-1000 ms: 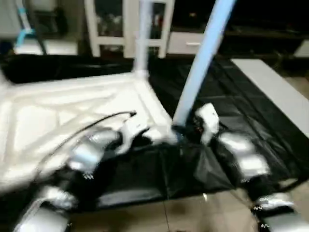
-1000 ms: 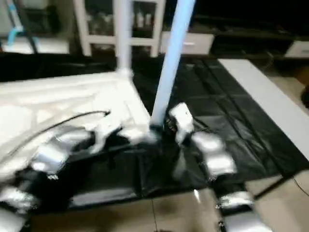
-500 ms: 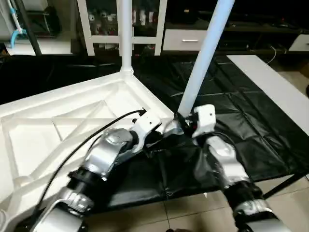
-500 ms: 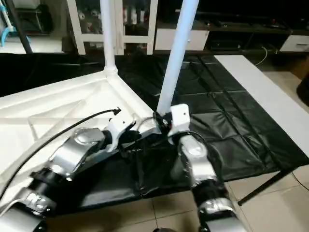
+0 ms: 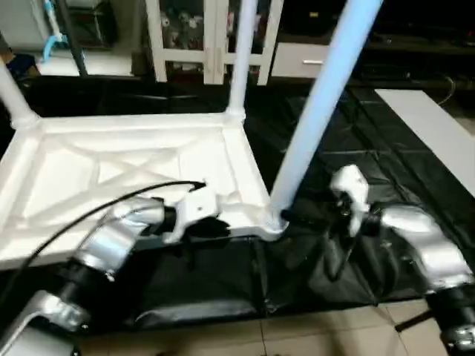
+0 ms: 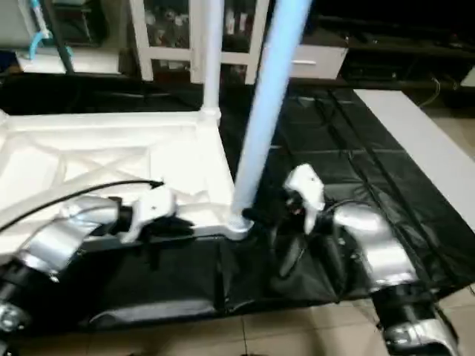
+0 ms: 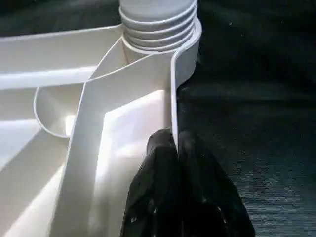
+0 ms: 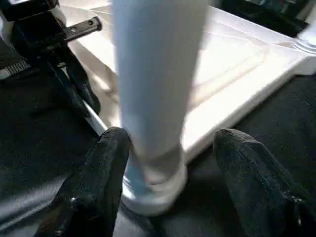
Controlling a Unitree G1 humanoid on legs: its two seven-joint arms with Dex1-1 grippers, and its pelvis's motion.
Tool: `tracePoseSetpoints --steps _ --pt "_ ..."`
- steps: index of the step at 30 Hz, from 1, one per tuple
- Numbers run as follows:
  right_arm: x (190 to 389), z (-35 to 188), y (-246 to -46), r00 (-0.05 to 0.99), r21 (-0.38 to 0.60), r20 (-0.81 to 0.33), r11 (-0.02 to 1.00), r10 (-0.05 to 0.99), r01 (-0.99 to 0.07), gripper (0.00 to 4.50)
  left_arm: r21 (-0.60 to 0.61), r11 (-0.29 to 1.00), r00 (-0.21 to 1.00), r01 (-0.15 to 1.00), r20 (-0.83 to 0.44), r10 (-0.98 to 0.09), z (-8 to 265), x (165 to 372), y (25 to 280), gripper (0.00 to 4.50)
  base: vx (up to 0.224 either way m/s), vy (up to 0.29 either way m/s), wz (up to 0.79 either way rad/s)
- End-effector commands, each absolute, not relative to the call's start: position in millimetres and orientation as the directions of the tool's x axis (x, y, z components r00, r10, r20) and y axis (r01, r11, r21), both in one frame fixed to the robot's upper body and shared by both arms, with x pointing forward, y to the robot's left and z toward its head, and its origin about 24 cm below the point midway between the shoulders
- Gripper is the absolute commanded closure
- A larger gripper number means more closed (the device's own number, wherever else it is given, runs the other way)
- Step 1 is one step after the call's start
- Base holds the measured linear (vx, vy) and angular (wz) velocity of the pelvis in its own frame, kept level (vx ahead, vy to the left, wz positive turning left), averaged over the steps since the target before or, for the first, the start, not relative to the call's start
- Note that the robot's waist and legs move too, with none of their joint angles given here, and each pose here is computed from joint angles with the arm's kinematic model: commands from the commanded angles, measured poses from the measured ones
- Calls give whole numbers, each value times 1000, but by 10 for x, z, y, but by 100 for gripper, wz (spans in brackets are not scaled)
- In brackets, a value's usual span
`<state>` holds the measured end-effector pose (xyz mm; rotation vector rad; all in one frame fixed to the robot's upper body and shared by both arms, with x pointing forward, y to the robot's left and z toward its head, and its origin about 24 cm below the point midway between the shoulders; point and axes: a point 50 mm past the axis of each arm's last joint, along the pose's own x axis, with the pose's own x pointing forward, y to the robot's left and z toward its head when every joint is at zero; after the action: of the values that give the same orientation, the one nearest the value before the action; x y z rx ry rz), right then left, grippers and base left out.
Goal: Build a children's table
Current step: Rotate leg to tighten
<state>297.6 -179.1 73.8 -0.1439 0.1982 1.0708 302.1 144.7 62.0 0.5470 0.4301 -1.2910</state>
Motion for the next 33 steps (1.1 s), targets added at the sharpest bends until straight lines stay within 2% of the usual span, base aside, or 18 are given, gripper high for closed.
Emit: tracePoseSetpoints --steps 1,4,5,6,11,13,16,21,24,31,33 --pt "2974 738 -1797 463 -12 -232 474 855 -881 152 39 150 140 988 -633 -761 461 2917 1419 395 0 0 0" --pt "3005 744 -1709 449 -12 -227 459 864 -888 152 43 111 112 993 -660 -743 413 2899 1344 389 0 0 0" --pt "3005 754 -1697 443 -8 -225 453 868 -892 152 50 105 112 993 -665 -738 400 2902 1339 360 0 0 0" --pt "3004 763 -1685 435 -6 -222 445 872 -895 152 56 108 118 993 -674 -729 385 2910 1338 351 0 0 0" --pt "2990 806 -1605 395 5 -198 404 897 -915 152 69 132 142 989 -710 -690 330 2951 1362 351 0 0 0" --pt "2993 825 -1580 383 4 -181 390 906 -921 152 55 145 141 988 -709 -691 334 2955 1364 385 0 0 0" --pt "3003 820 -1581 364 -5 -203 371 909 -929 152 27 146 121 989 -710 -694 335 2944 1360 395 0 0 0" --pt "3013 780 -1607 353 -24 -249 359 902 -933 152 20 139 111 990 -713 -692 328 2934 1358 442 0 0 0" --pt "3057 757 -1641 330 -51 -302 331 894 -942 152 -22 115 65 993 -717 -694 303 2882 1349 447 0 0 0" --pt "3122 697 -1621 281 -77 -375 273 883 -959 152 -28 112 58 993 -720 -691 297 2870 1336 447 0 0 0" --pt "3141 691 -1607 286 -72 -368 280 885 -957 189 -29 113 58 993 -721 -691 299 2871 1337 450 0 0 0"
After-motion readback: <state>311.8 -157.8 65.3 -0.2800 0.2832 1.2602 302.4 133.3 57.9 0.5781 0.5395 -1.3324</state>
